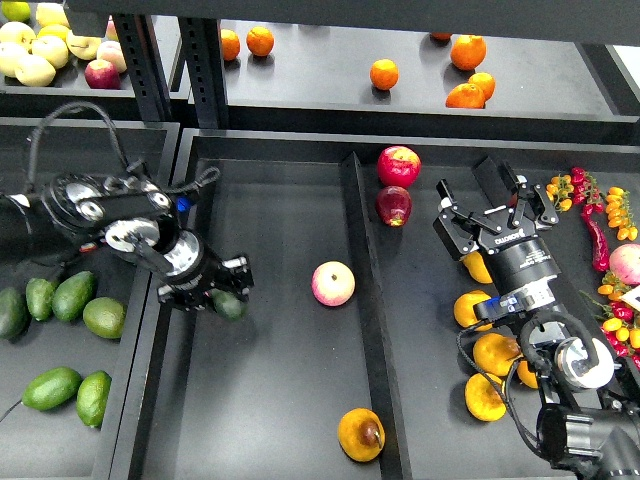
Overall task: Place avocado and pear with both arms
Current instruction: 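Carry the avocado into the avocado bin and open the left gripper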
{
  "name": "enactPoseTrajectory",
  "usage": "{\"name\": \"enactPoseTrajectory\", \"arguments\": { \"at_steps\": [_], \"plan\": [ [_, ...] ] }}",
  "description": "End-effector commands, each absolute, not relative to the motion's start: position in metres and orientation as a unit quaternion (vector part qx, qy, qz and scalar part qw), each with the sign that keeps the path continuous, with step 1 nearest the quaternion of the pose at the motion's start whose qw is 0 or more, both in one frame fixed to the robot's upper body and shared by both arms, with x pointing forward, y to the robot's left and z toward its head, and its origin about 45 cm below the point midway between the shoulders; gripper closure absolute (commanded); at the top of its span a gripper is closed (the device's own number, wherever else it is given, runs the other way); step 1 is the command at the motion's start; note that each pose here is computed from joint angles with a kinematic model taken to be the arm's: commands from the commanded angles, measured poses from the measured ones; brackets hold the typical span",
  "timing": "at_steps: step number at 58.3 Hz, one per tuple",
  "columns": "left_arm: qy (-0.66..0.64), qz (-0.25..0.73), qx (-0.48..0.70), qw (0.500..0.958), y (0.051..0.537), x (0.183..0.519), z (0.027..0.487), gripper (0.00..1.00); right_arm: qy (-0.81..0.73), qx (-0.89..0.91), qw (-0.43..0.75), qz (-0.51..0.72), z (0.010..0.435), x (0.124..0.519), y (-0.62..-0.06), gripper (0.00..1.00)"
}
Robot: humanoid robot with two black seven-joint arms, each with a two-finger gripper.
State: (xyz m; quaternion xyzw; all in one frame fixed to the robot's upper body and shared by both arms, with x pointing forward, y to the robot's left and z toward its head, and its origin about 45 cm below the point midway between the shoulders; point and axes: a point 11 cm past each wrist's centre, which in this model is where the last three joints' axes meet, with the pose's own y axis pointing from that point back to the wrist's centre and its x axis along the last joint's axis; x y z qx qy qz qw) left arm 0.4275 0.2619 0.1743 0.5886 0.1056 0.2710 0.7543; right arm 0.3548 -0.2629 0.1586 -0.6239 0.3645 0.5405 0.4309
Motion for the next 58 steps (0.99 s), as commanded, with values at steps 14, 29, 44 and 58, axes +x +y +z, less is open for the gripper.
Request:
{"name": "enactPoseTrajectory", "arguments": {
  "at_steps": [14, 29, 44, 58],
  "plan": [
    [0.142, 0.382, 0.599, 0.689, 0.384, 0.426, 0.192, 0.75, 0.365, -0.624, 0.431, 0.541, 0.158, 0.353, -0.263, 0.01],
    [0.177, 0.388, 0.611, 0.667, 0.403, 0.406, 0.154, 0.73, 0.371, -0.621, 0.422, 0.547, 0.149, 0.346, -0.262, 0.01],
    [0.189, 0.372, 0.617, 0.668, 0.389, 0.395, 0.123, 0.67, 0.374, -0.623, 0.416, 0.548, 0.146, 0.342, -0.261, 0.01],
    [0.202, 0.366, 0.618, 0.666, 0.379, 0.387, 0.101, 0.54, 0.376, -0.621, 0.414, 0.549, 0.144, 0.341, -0.262, 0.01]
  ]
}}
